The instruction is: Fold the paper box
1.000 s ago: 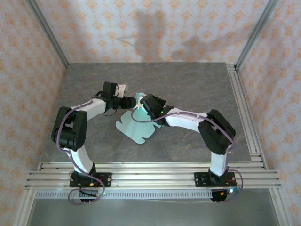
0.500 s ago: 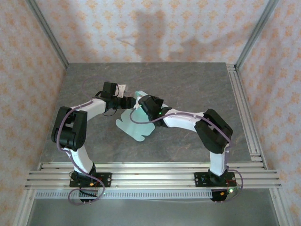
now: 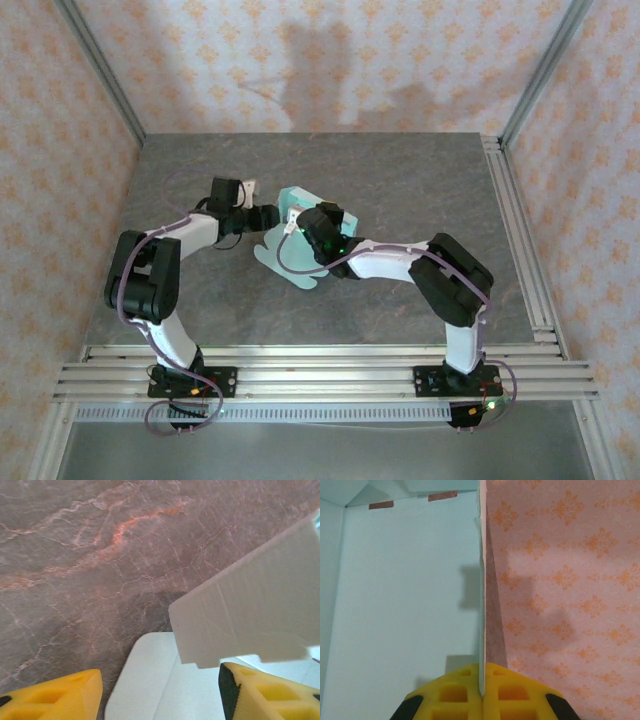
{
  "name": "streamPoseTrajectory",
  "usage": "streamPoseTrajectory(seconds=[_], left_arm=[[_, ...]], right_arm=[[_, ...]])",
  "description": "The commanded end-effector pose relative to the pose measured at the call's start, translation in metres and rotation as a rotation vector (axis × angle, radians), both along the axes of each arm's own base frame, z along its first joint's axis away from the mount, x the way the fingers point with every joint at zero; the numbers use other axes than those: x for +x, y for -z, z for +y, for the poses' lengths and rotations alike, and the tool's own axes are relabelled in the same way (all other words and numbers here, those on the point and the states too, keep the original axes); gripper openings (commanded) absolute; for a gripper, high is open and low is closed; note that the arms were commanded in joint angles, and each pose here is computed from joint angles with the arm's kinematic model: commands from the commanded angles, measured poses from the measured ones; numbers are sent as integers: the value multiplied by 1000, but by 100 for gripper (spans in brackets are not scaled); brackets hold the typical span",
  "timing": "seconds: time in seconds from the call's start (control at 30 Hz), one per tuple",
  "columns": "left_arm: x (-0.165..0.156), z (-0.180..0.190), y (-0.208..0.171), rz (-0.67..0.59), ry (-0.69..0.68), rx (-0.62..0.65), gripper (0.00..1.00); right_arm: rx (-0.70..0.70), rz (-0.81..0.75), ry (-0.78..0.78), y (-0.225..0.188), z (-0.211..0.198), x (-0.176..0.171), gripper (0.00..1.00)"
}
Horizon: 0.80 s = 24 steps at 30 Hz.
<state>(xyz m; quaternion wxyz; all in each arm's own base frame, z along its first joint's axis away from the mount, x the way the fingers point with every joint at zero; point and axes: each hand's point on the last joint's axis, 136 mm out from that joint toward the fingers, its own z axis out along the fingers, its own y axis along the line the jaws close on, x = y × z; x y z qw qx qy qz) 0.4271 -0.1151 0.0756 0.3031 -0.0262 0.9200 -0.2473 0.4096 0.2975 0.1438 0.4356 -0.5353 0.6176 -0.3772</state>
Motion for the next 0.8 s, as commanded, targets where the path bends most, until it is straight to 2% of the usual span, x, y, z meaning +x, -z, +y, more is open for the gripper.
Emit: streamPoseTrajectory(seconds=[0.0,0.17,0.57,0.77], left_arm=[[9,7,-19,-70,-32,-4,64],[13,8,-14,-56,-34,2,62],[22,20,-17,-62,-69,35,60],[29,7,-11,-41,-8,-5,60]], right_arm=[[-6,-43,13,-9,0,0,0],[18,-22,-4,-10,3,-2,0],[-41,-50,-36,0,6,1,0],[-7,-2,-46,3,9,0,0]])
